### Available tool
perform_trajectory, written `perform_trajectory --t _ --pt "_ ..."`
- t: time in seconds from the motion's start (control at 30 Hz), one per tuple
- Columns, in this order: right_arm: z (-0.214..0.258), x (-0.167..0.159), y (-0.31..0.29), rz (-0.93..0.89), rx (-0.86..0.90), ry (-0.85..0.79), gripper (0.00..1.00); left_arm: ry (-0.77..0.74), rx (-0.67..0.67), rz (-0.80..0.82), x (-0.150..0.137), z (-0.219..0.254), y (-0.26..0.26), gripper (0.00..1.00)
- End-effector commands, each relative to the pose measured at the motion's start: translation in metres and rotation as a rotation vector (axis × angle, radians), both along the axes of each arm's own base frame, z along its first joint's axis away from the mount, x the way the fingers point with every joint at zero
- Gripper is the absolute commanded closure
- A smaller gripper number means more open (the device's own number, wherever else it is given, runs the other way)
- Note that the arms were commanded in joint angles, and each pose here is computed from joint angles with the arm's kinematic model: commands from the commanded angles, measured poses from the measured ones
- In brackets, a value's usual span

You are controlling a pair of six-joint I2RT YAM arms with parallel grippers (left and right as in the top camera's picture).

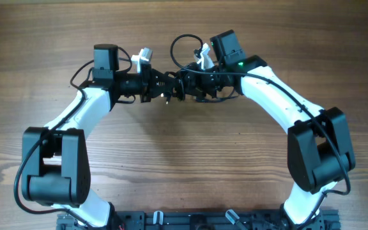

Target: Untangle cables

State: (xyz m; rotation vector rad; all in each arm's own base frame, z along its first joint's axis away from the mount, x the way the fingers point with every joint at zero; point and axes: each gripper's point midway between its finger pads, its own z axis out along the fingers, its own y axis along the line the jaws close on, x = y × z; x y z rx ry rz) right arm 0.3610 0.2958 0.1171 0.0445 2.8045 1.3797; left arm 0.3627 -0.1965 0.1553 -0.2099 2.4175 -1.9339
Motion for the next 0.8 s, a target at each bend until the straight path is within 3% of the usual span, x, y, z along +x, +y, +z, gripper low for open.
perform_trajectory --t 0.0,0.1,0.23,0.57,0.7,0.77 --pt "-0.018 0.004 -0.033 0.027 -0.071 -0.034 0.96 -0.042 0.036 0.03 0.007 0.009 0.0 0.96" --pt "-0.04 0.011 -0.084 -0.031 -0.231 -0.015 0.95 0.062 0.239 0.143 0.01 -0.034 0.017 0.96" --pt "-0.074 0.011 -0.157 -0.133 -0.646 0.003 0.96 0.241 0.57 0.29 -0.003 -0.091 0.058 0.96" --pt "-0.079 0.003 -0.228 -0.202 -1.046 0.003 0.96 0.2 0.754 0.268 -0.013 -0.11 0.067 0.96" --pt "-0.078 0.004 -0.231 -0.173 -1.064 -0.016 0.96 0.193 0.927 0.279 -0.021 -0.124 0.077 0.96" --pt "-0.079 0.004 -0.221 -0.116 -1.016 -0.03 0.96 0.182 0.928 0.26 -0.024 -0.124 0.07 0.96"
